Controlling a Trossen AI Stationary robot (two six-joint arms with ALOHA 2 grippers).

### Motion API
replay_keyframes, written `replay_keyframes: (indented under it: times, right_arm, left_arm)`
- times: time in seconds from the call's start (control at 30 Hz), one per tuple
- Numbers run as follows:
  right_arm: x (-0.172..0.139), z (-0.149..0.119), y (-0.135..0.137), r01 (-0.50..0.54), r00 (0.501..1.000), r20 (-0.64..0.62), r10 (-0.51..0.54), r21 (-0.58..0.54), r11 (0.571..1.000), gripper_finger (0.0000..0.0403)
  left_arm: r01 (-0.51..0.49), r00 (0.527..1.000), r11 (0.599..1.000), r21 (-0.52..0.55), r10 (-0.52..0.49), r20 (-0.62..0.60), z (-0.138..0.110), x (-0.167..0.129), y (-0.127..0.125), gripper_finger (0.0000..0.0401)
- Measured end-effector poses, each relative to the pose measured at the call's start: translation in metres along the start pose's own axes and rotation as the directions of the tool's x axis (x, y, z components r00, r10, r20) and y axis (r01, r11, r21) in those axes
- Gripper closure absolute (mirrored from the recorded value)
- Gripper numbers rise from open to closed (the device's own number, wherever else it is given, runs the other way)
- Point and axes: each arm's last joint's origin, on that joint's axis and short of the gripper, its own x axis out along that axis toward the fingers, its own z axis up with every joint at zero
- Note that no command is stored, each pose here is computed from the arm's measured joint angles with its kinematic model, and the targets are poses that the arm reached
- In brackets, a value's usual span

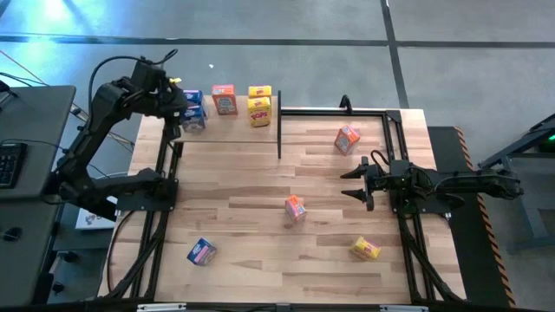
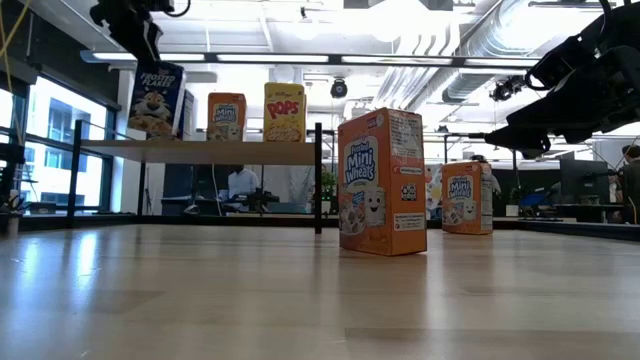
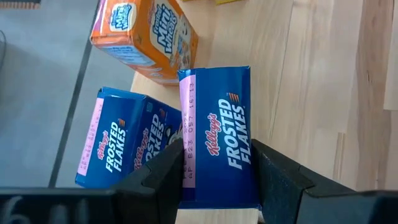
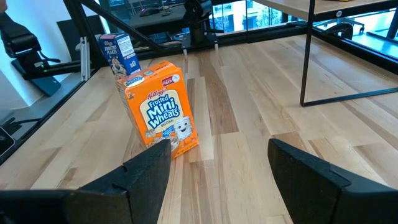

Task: Stack cereal on shelf
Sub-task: Put the right blue cereal box on the shelf aligned with the other blue cereal box

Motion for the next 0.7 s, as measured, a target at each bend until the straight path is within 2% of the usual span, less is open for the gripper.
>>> replay_keyframes:
  times: [0.4,0.7]
  right_arm:
    - [0.000,0.000,0.000,0.000,1.000,0.000,0.000,0.000,1.000,0.0142]
    - [0.000,0.000,0.000,0.000,1.000,0.000,0.000,0.000,1.000,0.0142]
  left_arm:
    - [0.025,1.000,0.998,-0.058,-0.024,0.001,-0.005,0.008,0.012,0.0242]
    - [0.036,0.999,0.996,-0.085,-0.038,-0.024,-0.007,0.015,0.019,0.0212]
